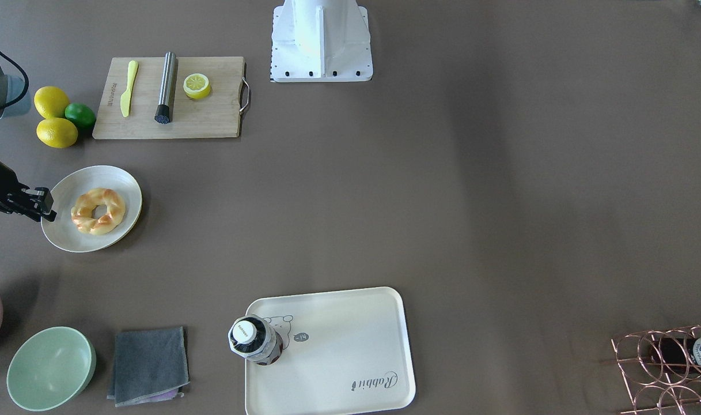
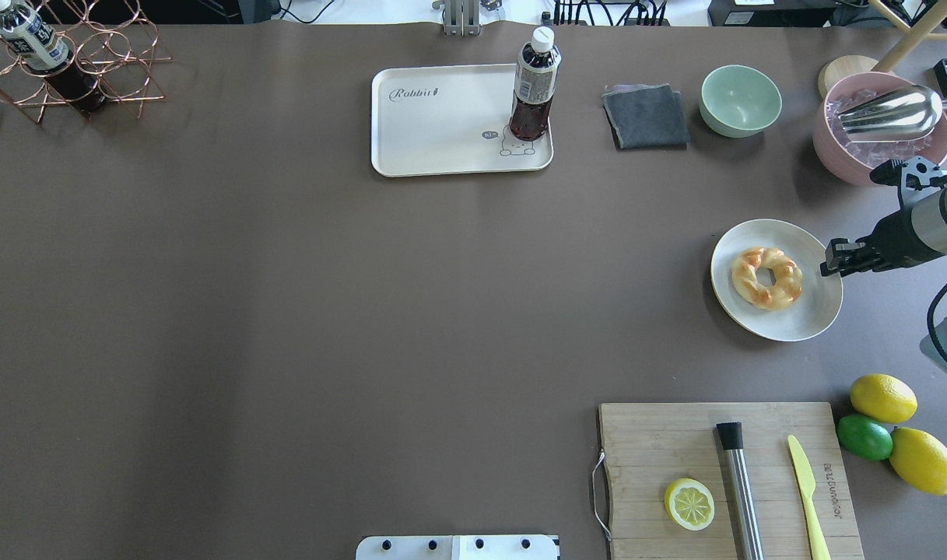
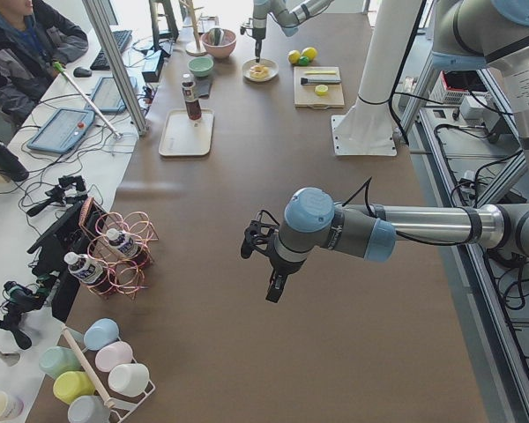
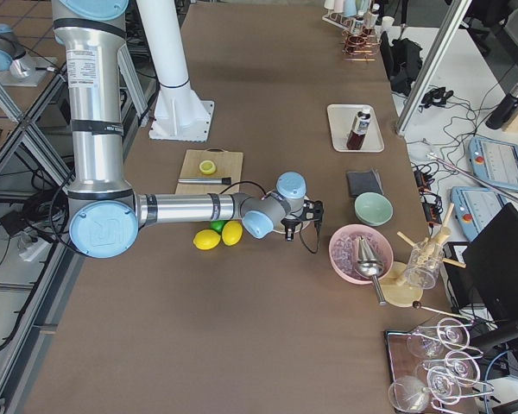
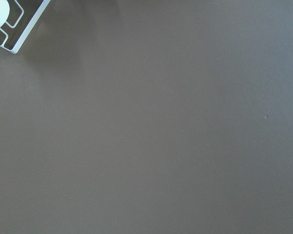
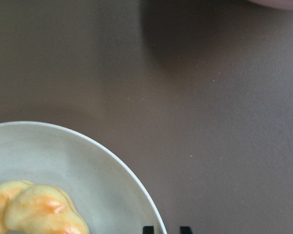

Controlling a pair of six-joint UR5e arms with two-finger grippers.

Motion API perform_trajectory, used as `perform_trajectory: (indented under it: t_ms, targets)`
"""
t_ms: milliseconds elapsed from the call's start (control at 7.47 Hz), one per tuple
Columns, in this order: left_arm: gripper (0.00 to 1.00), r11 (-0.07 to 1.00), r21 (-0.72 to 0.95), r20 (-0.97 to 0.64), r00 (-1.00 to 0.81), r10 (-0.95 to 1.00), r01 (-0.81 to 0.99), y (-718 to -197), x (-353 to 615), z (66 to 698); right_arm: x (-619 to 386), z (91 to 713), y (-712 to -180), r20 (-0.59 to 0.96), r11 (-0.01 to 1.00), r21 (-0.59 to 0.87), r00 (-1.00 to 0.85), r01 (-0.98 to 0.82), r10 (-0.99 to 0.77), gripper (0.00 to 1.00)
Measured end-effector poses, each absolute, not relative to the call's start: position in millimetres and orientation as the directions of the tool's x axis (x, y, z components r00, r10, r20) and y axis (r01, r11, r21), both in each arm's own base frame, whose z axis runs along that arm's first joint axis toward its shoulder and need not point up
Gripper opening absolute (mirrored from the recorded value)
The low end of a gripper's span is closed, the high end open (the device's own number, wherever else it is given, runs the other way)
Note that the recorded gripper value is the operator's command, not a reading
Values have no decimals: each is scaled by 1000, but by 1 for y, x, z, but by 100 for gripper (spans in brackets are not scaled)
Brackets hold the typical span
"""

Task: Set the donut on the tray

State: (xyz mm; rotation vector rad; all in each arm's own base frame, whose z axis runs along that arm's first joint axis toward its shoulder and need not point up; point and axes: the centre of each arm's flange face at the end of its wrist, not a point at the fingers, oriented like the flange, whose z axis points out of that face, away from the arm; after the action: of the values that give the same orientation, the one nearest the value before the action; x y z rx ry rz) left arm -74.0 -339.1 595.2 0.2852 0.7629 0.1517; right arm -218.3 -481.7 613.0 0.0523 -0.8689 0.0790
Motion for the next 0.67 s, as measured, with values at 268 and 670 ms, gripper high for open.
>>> perform_trajectory:
  t_ms: [268, 670]
  targets:
    - [97, 951, 309, -658, 714, 237, -31, -339, -74, 595, -218, 611, -481, 766, 996, 17, 641, -88, 43, 0]
    - [97, 952, 304, -663, 714, 226, -18, -341, -74, 591, -221, 574, -482, 801, 995, 47, 599, -87, 15, 0]
